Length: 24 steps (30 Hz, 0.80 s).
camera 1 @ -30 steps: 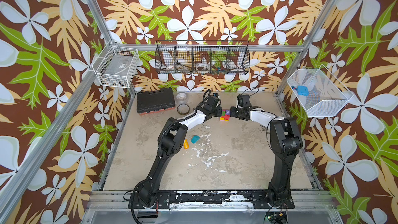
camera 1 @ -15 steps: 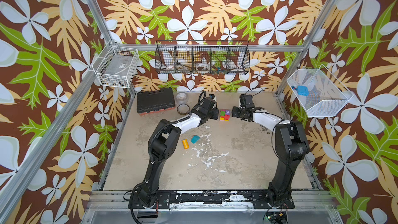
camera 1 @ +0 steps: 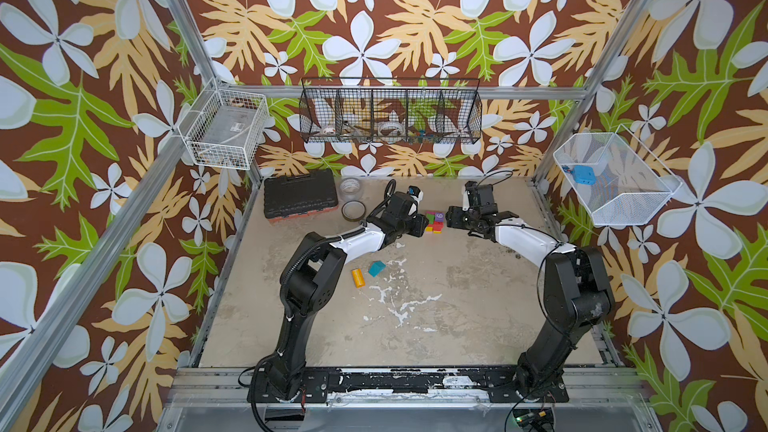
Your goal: Build the wood block tower
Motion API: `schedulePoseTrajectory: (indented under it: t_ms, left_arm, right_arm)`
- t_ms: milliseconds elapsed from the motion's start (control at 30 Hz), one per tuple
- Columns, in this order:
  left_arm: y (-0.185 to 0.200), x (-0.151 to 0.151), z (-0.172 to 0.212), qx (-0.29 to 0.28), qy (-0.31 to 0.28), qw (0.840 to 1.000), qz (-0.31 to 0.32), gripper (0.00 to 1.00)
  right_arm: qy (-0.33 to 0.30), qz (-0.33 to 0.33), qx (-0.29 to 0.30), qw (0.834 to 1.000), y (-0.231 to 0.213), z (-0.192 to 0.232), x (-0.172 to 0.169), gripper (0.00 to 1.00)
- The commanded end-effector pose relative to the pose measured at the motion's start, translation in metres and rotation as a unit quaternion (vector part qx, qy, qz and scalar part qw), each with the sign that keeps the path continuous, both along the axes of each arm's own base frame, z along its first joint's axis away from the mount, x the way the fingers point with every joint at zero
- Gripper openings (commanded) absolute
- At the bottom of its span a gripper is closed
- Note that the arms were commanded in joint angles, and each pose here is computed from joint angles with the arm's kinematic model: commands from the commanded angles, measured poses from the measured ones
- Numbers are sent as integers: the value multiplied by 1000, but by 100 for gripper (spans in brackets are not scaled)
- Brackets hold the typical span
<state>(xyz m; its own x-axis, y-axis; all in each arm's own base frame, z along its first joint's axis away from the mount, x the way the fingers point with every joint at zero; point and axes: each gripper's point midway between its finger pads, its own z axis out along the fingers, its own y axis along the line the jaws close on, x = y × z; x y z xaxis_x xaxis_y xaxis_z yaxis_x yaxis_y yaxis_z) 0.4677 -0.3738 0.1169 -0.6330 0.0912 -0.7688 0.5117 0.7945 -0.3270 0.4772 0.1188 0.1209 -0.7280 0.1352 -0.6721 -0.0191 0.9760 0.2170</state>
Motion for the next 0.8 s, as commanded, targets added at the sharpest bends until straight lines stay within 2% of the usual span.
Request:
schedulePoseTrajectory:
  t_ms: [0,767]
  left_arm:
    - [-7,6,-1,-3,-3,1000,-7,40]
    - [-17,25,-30,27,13,1000,-2,40]
  right_arm:
    - [-7,4,-2,1000,2,2,3,68]
    - [4,4,-6,1000,3,-8,9,66]
